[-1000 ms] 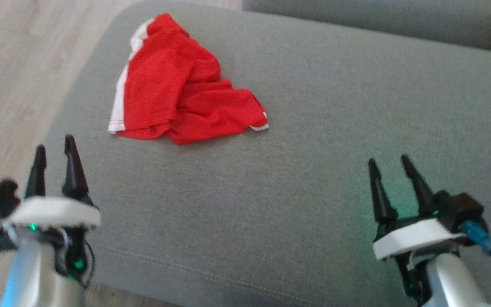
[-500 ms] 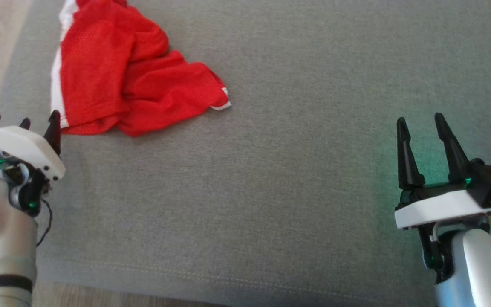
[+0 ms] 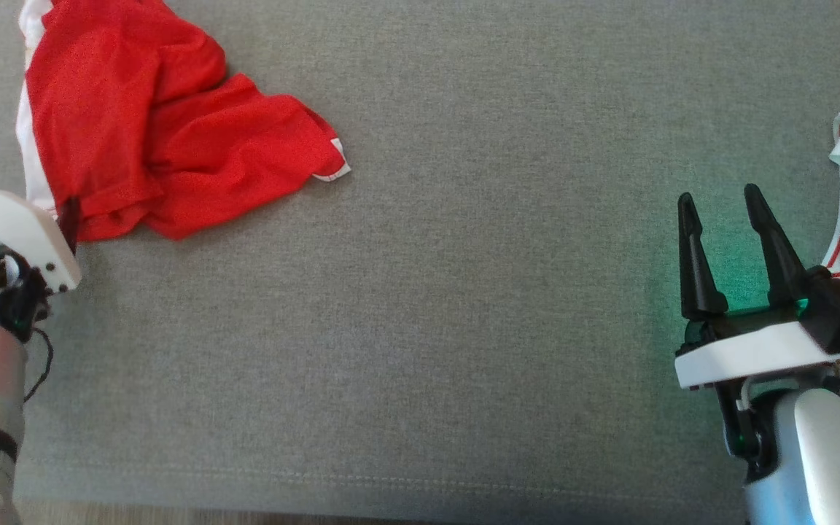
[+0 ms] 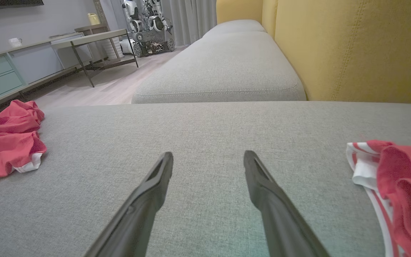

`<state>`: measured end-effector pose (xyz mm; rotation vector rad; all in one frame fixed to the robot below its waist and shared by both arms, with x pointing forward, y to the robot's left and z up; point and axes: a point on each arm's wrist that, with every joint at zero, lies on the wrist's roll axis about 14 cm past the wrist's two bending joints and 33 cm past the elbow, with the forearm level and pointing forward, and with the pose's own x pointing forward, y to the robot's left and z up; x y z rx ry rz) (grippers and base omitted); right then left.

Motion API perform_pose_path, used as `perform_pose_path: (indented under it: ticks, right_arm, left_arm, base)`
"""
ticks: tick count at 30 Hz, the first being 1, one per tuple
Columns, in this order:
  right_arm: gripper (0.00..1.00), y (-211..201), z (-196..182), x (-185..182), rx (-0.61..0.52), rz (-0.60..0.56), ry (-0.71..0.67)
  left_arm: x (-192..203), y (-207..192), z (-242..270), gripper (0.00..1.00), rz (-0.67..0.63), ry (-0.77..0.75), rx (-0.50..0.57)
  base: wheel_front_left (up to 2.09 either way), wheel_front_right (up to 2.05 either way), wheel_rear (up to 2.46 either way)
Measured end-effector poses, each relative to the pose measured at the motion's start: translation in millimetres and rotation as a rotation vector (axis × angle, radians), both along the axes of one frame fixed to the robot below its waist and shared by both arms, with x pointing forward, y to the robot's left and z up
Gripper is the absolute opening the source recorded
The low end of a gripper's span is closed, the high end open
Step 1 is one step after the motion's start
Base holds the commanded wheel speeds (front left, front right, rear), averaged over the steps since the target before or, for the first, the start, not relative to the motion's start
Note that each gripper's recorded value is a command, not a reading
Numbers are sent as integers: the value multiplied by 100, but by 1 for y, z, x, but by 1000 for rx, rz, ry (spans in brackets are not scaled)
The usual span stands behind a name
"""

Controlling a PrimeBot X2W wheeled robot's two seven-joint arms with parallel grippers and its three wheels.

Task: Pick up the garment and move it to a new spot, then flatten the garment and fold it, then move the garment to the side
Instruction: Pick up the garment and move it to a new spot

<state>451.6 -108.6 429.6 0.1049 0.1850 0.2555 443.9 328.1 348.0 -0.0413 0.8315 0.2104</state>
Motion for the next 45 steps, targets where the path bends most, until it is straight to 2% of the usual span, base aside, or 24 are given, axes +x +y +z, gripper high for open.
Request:
perform_pose_path:
  ticks: [2,3,4,5,10,14,20,25,37,40,45]
  right_arm:
    - [100,-2,-1,0,-2,-4,3]
    - [100,-2,-2,0,-3,-6,5]
    - [100,-3,-2,0,-4,-7,5]
    - [100,-3,-2,0,-4,-7,4]
    - [100,-3,2,0,-4,-9,-6]
    - [100,-3,9,-2,-2,-8,-20]
    - [100,-1,27,-6,18,-8,-65]
    - [100,0,44,-11,43,-11,-106]
    - [100,-13,72,-39,73,-49,-176]
    - [100,-20,77,-43,77,-68,-193]
    - [100,-39,86,-53,84,-124,-223]
  left_arm:
    - [3,-1,-2,100,-6,18,-1]
    - [4,-2,-3,77,-9,25,-2]
    - [5,-3,-3,7,-7,30,-8]
    - [6,-4,-3,0,-5,27,-15]
    - [9,-10,2,0,-20,-12,-22]
    - [15,-8,19,0,-7,-112,-24]
    - [35,-4,77,0,27,-394,-36]
    - [50,-14,146,0,-4,-667,-43]
    - [42,-82,315,0,-193,-1174,-123]
    - [38,-100,340,0,-236,-1233,-144]
    - [24,-160,385,0,-377,-1316,-207]
  base:
    - [0,0,0]
    - [0,0,0]
    - [0,0,0]
    - [0,0,0]
    - [0,0,0]
    - [0,0,0]
    - [0,0,0]
    - [0,0,0]
    - [0,0,0]
    - [0,0,0]
    - [0,0,0]
